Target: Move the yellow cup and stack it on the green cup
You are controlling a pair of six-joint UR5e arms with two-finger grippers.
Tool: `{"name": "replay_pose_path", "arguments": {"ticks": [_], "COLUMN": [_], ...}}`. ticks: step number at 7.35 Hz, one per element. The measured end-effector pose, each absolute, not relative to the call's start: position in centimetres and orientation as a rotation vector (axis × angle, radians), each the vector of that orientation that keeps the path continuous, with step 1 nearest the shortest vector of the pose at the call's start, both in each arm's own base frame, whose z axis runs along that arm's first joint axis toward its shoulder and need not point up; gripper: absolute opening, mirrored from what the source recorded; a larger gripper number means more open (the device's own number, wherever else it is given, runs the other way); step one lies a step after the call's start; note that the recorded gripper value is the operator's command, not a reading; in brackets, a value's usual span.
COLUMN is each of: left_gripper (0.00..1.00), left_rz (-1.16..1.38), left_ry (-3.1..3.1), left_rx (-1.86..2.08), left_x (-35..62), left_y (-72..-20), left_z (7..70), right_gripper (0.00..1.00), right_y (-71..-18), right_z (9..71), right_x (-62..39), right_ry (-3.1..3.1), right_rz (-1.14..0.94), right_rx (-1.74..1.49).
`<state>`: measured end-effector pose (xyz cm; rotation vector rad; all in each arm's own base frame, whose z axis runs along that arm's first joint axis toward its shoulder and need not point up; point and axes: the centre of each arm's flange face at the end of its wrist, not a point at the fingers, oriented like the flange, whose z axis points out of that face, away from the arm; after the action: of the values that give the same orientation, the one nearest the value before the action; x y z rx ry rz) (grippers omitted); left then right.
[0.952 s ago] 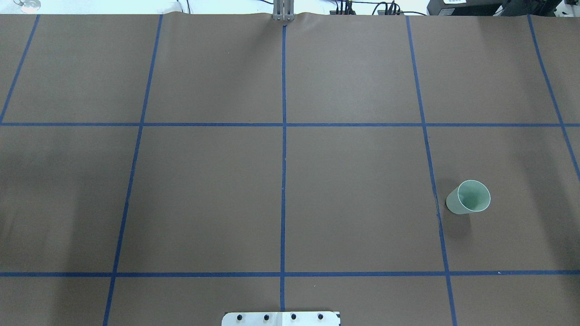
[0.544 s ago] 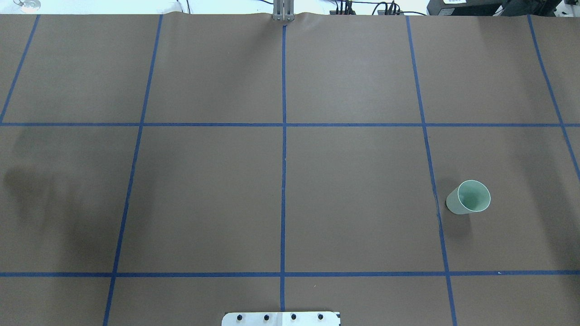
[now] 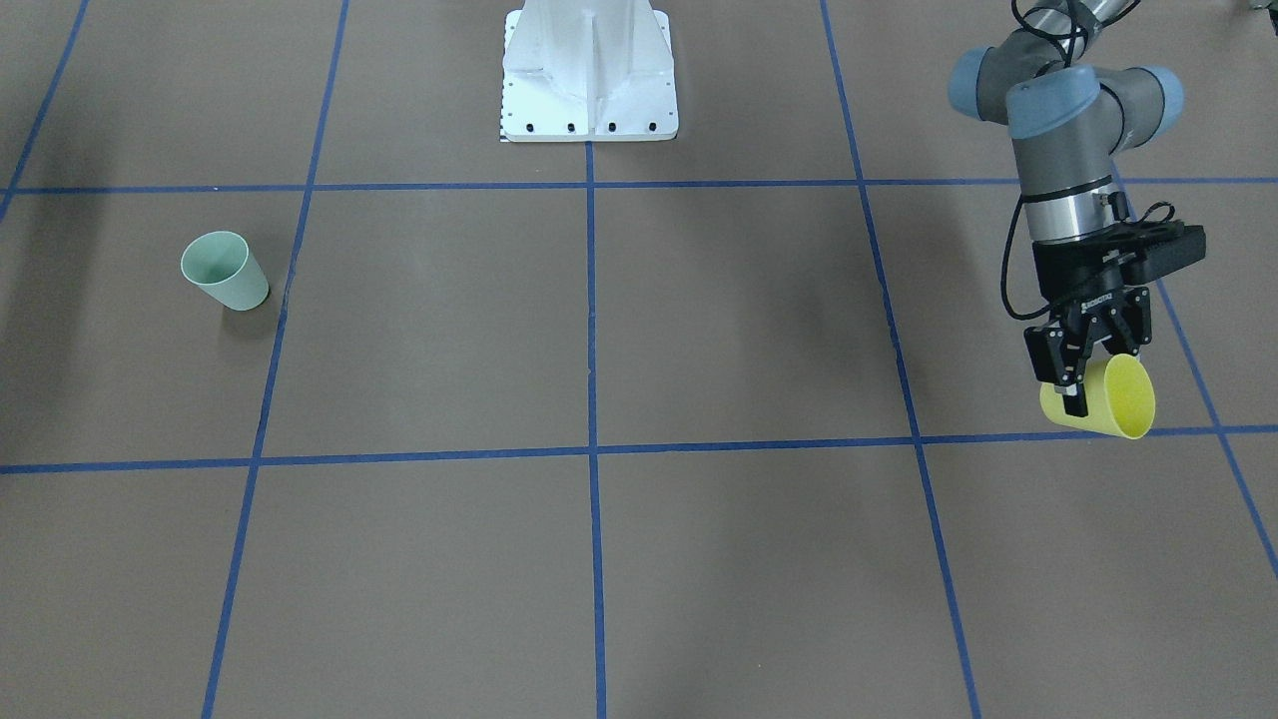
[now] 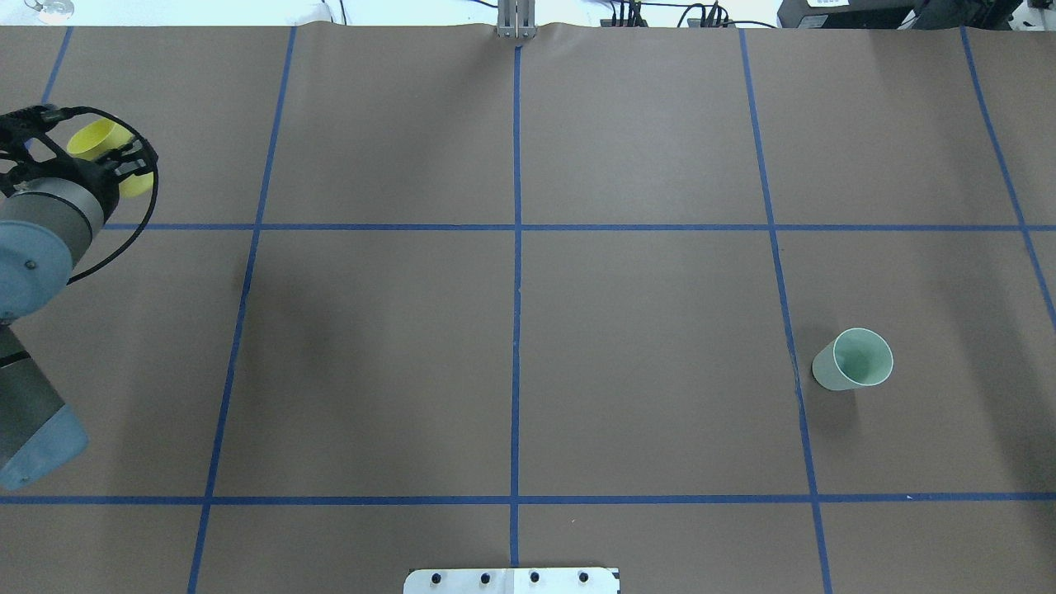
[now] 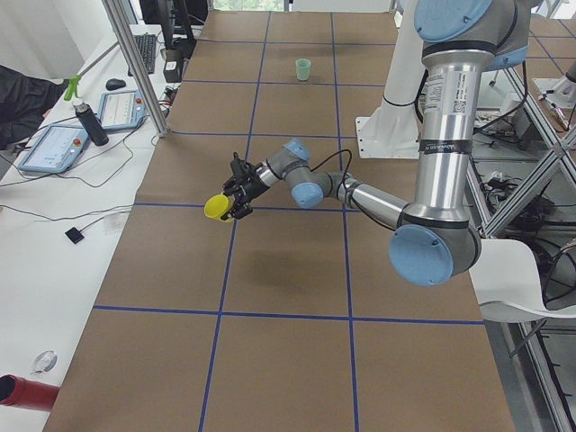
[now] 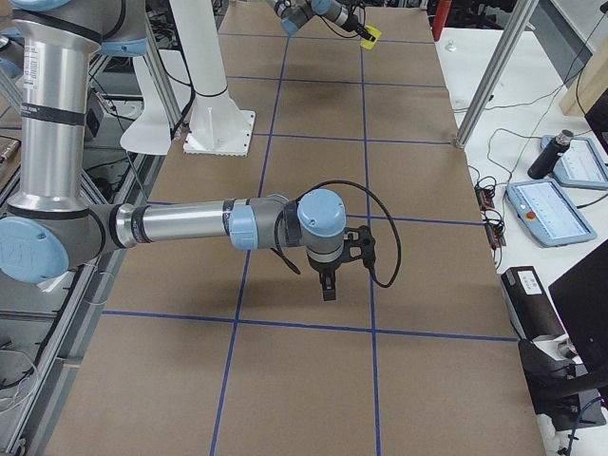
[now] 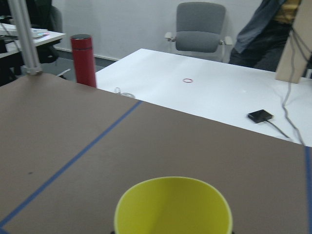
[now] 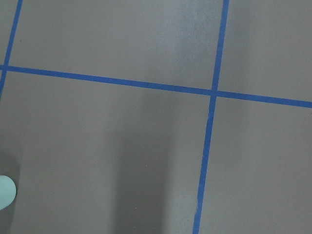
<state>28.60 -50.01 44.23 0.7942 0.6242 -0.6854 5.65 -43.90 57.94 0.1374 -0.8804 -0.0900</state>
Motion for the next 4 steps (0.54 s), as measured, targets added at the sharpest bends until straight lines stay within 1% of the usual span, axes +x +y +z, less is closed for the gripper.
{"name": "replay_pose_path", "arguments": {"ticks": [2, 4], "left_gripper": [0.0, 0.0], "left_rz": [-0.574, -0.406], "left_ry": [0.763, 0.885], "left_rx": [0.831, 0.875], "left_x": [31.7, 35.4], "left_y": [-50.4, -48.9], "left_z": [38.0, 33.2], "right_gripper": [1.0, 1.0], "right_y": [-47.5, -51.7], "right_z": [54.7, 49.8], "right_x": [2.6, -3.3], "right_ry": [-0.89, -0.91], "right_rz": [-0.064, -0.057], "right_rx": [0.105, 0.073]}}
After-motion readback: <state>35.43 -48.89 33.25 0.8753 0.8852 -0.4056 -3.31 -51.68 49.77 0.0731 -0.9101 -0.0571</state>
